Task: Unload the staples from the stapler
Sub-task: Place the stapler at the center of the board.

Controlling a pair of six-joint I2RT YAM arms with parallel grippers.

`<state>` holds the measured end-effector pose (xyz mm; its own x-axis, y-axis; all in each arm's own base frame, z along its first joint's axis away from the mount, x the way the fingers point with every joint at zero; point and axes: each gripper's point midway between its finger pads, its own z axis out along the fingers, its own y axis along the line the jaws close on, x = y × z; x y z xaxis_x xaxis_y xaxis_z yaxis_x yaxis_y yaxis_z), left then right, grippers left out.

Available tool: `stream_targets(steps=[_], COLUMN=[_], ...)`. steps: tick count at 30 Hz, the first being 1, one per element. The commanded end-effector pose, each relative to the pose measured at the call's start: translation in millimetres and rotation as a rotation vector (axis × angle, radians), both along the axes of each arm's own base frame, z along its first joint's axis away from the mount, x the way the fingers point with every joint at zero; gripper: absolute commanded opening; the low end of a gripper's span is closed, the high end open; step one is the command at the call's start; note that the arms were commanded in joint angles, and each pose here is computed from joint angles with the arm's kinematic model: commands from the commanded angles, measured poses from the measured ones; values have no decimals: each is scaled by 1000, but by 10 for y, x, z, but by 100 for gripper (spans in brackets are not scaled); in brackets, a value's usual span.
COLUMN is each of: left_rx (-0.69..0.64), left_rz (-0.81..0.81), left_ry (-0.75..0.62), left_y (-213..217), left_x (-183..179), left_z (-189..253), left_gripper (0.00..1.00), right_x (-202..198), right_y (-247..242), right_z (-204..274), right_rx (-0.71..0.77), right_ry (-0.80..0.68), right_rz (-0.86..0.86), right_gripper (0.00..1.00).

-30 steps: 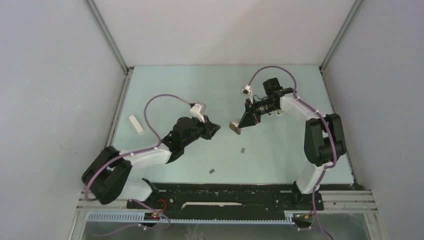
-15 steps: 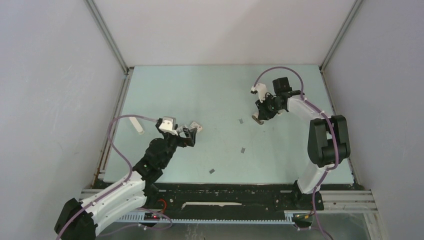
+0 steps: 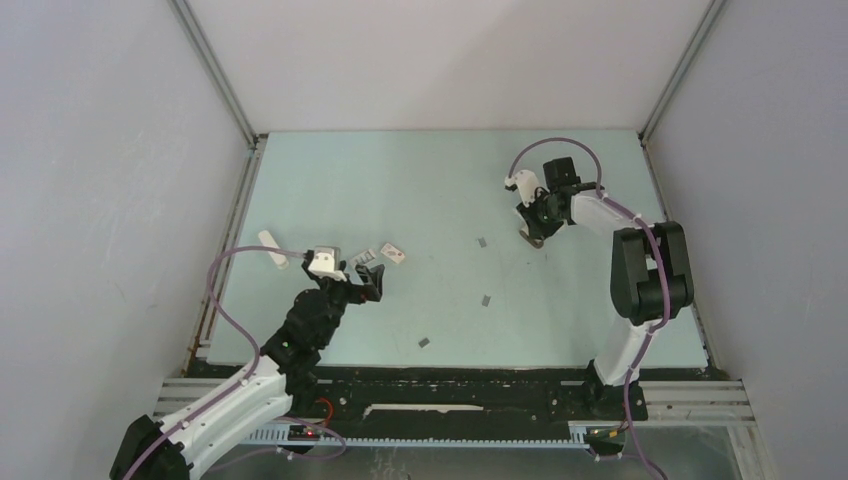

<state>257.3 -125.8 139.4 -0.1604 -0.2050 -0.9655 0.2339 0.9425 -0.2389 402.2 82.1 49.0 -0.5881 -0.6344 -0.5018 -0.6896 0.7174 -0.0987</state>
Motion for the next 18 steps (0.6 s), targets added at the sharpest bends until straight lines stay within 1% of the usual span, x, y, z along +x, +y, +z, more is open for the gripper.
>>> stream_targets(steps=[1, 3, 5, 6, 8, 12, 18], left_rx=[-27, -27, -29, -30, -34, -40, -48], left_rz=[42, 45, 50, 54, 60, 66, 76], left_ry=[-13, -12, -10, -9, -12, -15, -4], left_y=[70, 74, 80, 89, 102, 119, 144], left_x=[25, 27, 29, 28, 26, 22, 37], left_z=[13, 11, 10, 6, 9, 12, -3], left_gripper=[100, 100, 100, 100, 100, 100, 100], right_x=[37, 23, 13, 8, 2, -23, -149], right_y=[-21, -6, 24, 37, 51, 88, 246], right_z=[2, 23, 92, 131, 193, 362, 724], right_rx=[-9, -1, 17, 24, 35, 49, 110], right_ry=[-14, -13, -22, -28, -38, -70, -124], right_rz=[7, 12, 21, 23, 26, 47, 117], right_gripper=[31, 41, 54, 58, 64, 68, 69])
